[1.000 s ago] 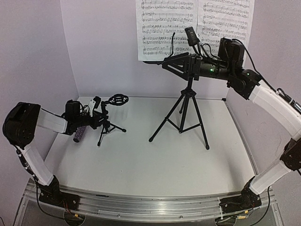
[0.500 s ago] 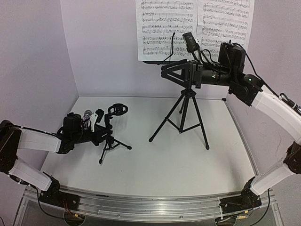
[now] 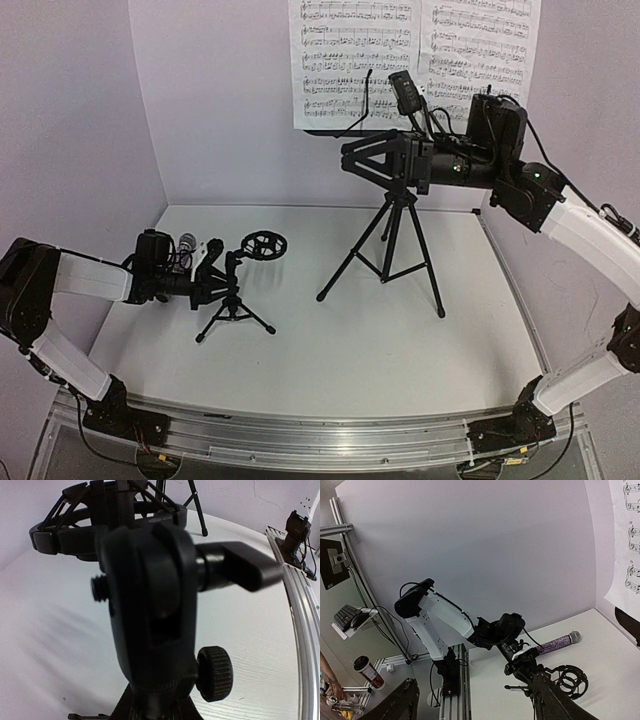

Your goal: Set up the instrument practice props

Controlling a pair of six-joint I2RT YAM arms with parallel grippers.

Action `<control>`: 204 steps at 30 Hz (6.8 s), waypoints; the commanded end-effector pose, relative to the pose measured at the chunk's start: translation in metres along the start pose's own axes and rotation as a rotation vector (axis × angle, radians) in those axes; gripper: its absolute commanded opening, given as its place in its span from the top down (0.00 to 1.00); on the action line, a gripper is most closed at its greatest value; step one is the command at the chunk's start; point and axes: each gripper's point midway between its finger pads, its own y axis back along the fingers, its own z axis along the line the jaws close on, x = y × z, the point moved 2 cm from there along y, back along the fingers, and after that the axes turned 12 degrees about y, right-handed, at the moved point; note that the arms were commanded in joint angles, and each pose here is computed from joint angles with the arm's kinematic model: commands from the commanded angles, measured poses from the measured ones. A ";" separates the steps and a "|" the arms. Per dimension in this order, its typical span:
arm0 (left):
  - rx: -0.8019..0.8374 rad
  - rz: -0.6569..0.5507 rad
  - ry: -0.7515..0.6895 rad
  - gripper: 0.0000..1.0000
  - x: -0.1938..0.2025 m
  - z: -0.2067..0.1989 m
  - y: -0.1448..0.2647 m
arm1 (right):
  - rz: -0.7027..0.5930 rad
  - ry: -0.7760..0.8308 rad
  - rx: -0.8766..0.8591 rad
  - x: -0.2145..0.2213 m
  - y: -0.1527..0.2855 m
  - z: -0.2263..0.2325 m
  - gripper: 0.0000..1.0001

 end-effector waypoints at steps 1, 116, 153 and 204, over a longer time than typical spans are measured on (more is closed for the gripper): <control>0.115 0.021 -0.133 0.99 0.007 -0.014 0.004 | -0.041 0.038 0.013 -0.015 0.006 0.008 0.24; -0.002 -0.035 -0.077 1.00 -0.109 -0.061 0.059 | 0.582 0.221 0.202 0.370 -0.178 -0.054 0.33; 0.183 -0.122 -0.180 1.00 -0.150 -0.114 0.082 | 0.852 0.261 0.154 0.449 -0.162 -0.074 1.00; -0.220 -0.269 0.107 1.00 -0.122 -0.078 0.048 | 0.631 0.174 0.391 0.348 -0.147 -0.057 0.07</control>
